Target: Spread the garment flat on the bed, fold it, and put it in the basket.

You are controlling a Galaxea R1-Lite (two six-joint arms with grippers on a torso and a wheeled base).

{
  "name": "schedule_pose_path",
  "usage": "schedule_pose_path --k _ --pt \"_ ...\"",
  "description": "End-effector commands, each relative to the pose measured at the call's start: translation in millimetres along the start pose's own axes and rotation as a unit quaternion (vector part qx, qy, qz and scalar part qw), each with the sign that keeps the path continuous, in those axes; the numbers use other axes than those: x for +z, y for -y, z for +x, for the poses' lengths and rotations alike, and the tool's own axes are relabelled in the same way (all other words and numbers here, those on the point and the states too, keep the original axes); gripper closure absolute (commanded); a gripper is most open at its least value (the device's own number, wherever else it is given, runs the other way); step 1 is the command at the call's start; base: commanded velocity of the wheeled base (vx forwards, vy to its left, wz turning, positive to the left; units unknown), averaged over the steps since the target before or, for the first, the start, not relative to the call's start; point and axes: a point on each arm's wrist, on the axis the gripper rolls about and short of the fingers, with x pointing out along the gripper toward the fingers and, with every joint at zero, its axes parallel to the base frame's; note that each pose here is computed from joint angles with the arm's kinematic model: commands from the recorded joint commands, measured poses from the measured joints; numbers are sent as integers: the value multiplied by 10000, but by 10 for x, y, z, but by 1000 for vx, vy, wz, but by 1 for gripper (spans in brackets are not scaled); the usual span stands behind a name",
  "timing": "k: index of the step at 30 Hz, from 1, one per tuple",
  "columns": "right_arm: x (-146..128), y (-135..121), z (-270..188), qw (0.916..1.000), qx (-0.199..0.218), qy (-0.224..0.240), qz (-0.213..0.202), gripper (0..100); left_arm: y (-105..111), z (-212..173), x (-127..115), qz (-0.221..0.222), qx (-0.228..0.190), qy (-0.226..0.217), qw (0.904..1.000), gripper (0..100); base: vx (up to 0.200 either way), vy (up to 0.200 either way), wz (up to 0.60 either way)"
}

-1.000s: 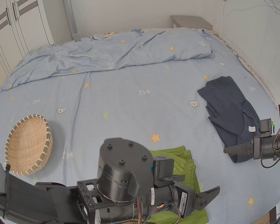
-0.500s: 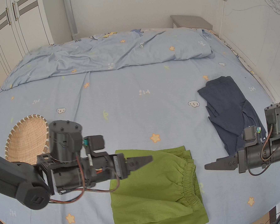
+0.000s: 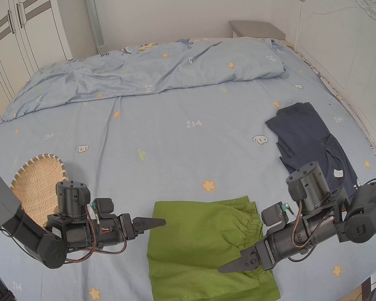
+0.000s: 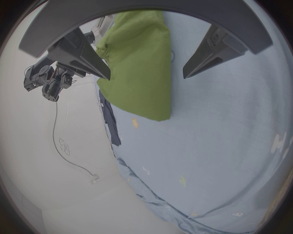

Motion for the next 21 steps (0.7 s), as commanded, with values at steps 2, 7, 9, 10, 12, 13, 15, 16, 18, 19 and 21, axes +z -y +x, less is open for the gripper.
schedule_pose_path --k 2,7,9,10,12,13,15,16,18,19,21 --pt "-147 172 296 9979 -119 -573 292 0 -257 239 -179 -255 177 -378 9988 0 0 0 0" --pt "-224 235 281 9966 -201 -671 424 0 -182 305 -224 -170 47 -469 9987 0 0 0 0" --pt "-221 363 212 9959 -337 -592 596 0 -125 347 -276 -117 -33 -569 9983 0 0 0 0" --pt "-224 405 187 9954 -383 -570 670 0 -105 357 -293 -103 -58 -601 9981 0 0 0 0" --pt "-215 484 159 9945 -452 -521 790 0 -70 377 -332 -86 -96 -681 9976 0 0 0 0" --pt "-216 525 156 9938 -488 -517 852 0 -54 389 -352 -80 -114 -724 9973 0 0 0 0" --pt "-215 583 155 9929 -543 -505 934 0 -21 412 -381 -44 -156 -787 9968 0 0 0 0" --pt "-213 623 166 9923 -570 -511 978 0 -9 422 -400 -33 -169 -825 9964 0 0 0 0" --pt "-218 676 192 9911 -605 -547 1052 0 -13 440 -425 -41 -164 -879 9960 0 0 0 0" --pt "-218 690 197 9908 -614 -551 1071 0 -14 442 -434 -45 -160 -895 9958 0 0 0 0" --pt "-242 727 240 9897 -639 -631 1117 0 -4 449 -483 -49 -160 -987 9950 0 0 0 0"
